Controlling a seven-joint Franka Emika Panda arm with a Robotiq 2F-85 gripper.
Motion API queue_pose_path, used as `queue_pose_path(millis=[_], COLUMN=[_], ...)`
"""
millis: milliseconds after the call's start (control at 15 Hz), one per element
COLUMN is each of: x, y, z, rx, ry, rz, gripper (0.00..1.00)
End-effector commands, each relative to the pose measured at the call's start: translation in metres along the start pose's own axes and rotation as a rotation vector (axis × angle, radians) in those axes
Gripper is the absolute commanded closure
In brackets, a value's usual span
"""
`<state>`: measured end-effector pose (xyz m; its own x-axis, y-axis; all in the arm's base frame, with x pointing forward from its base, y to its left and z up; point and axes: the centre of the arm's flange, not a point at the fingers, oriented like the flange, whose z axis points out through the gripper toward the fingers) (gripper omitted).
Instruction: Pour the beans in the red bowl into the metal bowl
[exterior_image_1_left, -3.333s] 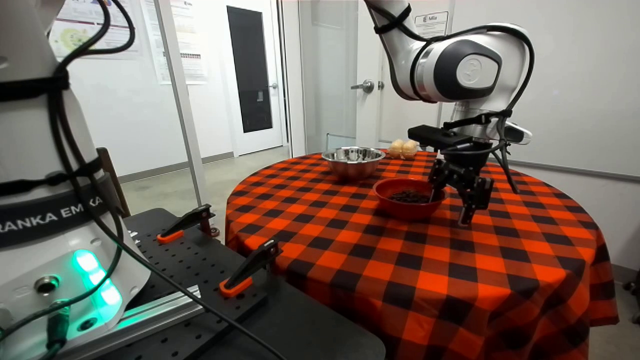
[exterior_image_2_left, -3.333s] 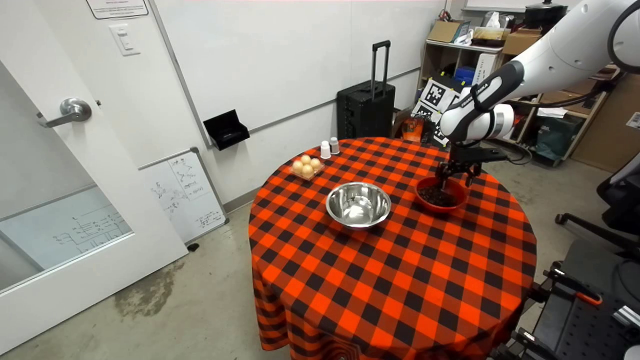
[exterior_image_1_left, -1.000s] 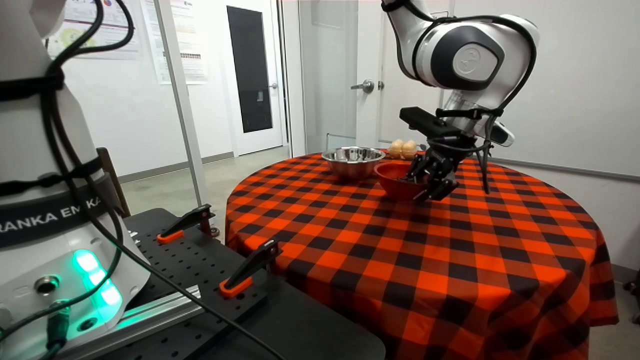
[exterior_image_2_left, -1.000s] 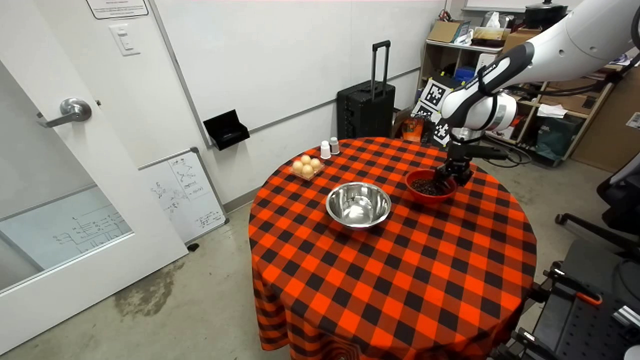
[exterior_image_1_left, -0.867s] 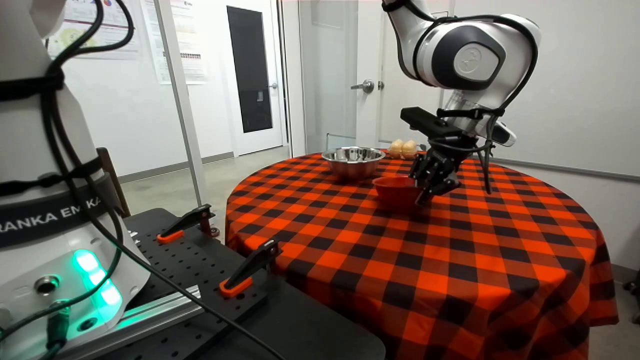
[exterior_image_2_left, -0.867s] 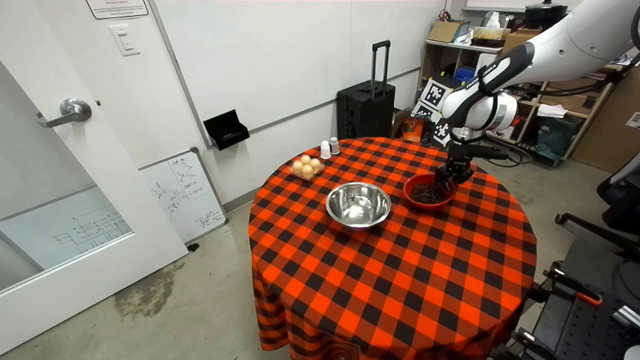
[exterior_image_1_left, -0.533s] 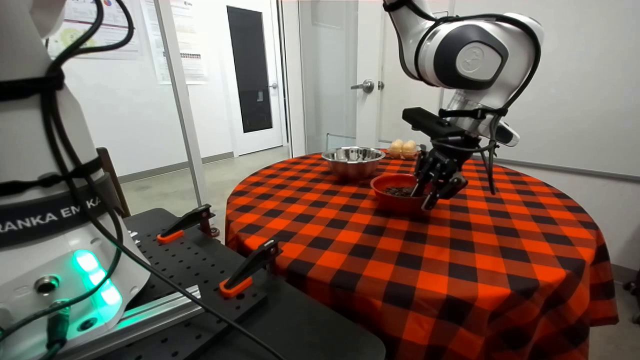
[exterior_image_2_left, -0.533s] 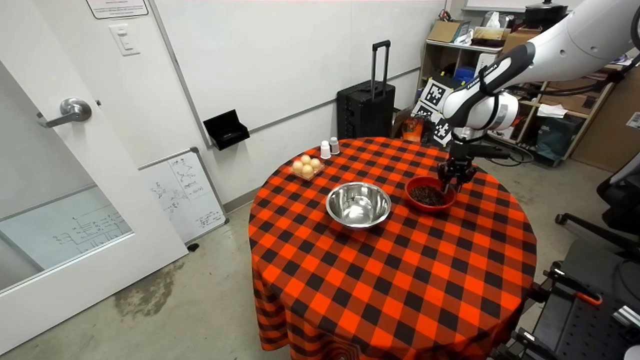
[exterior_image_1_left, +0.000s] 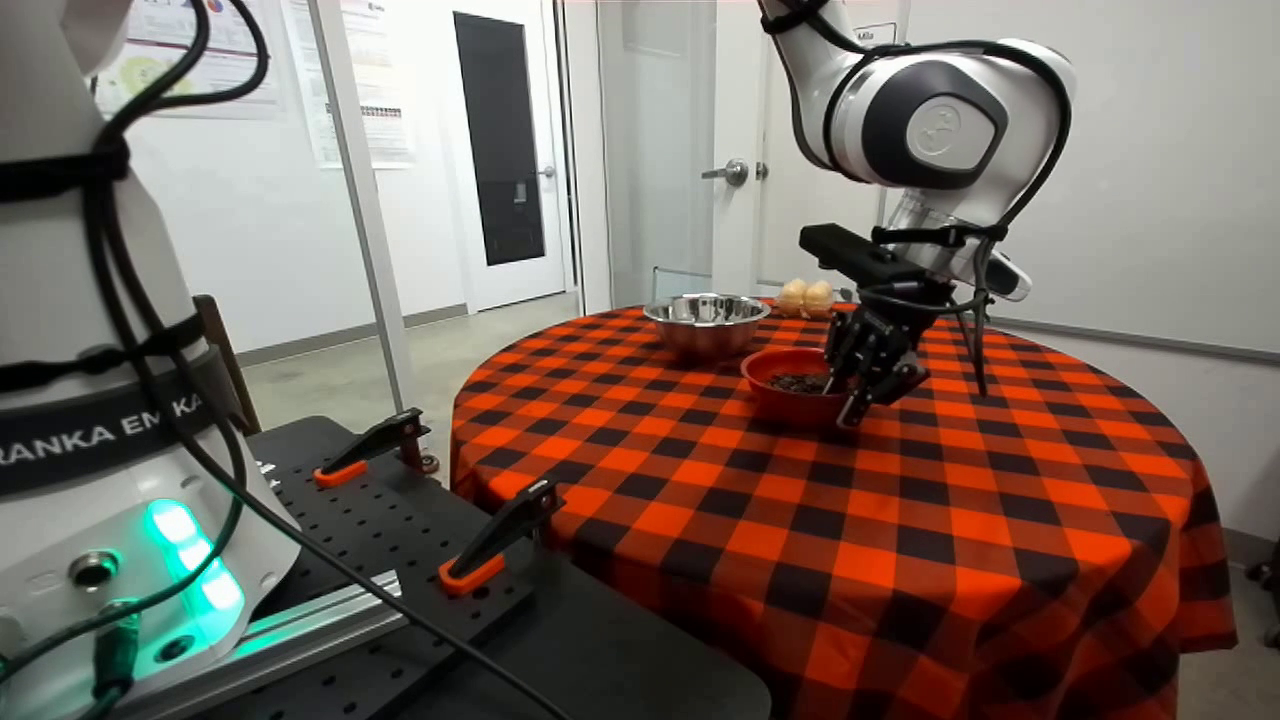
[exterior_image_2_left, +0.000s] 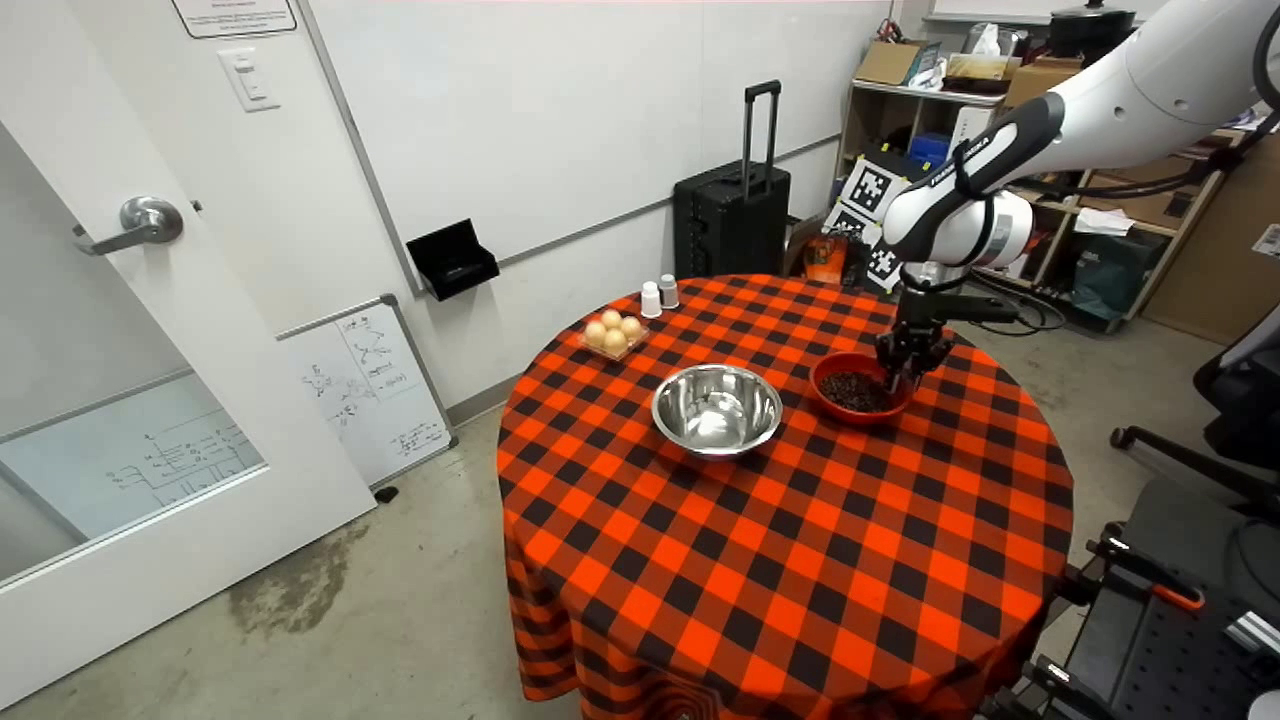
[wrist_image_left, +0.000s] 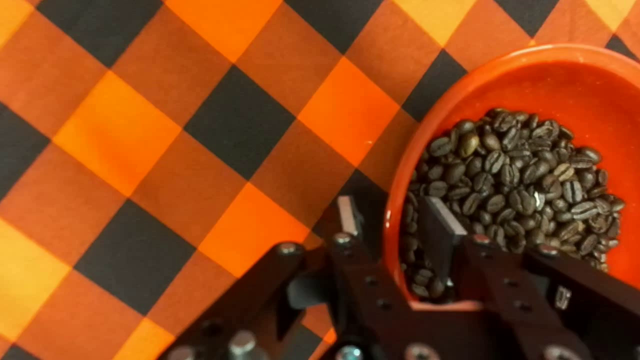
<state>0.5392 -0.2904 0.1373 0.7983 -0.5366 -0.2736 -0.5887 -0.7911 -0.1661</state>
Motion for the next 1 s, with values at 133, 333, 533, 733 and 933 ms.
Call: queue_pose_path(millis=[133,333,533,733,933], x=[-0.004,-0.005,-0.004,-0.001,0.004], y=[-0.013,-0.02,-0.023,-0.03,-0.045], z=[0.027,0.023,0.009,-0.011,-0.039], rx=[-0.064,-0.056,-0.025,0.011,0.046], ry=[-0.012,-0.011,-0.006,0.01,0.043], rz=[-0.068,-0.078,-0.082,-0.099,-0.131], gripper=[1.0,0.98,0.97,0.97,0.97])
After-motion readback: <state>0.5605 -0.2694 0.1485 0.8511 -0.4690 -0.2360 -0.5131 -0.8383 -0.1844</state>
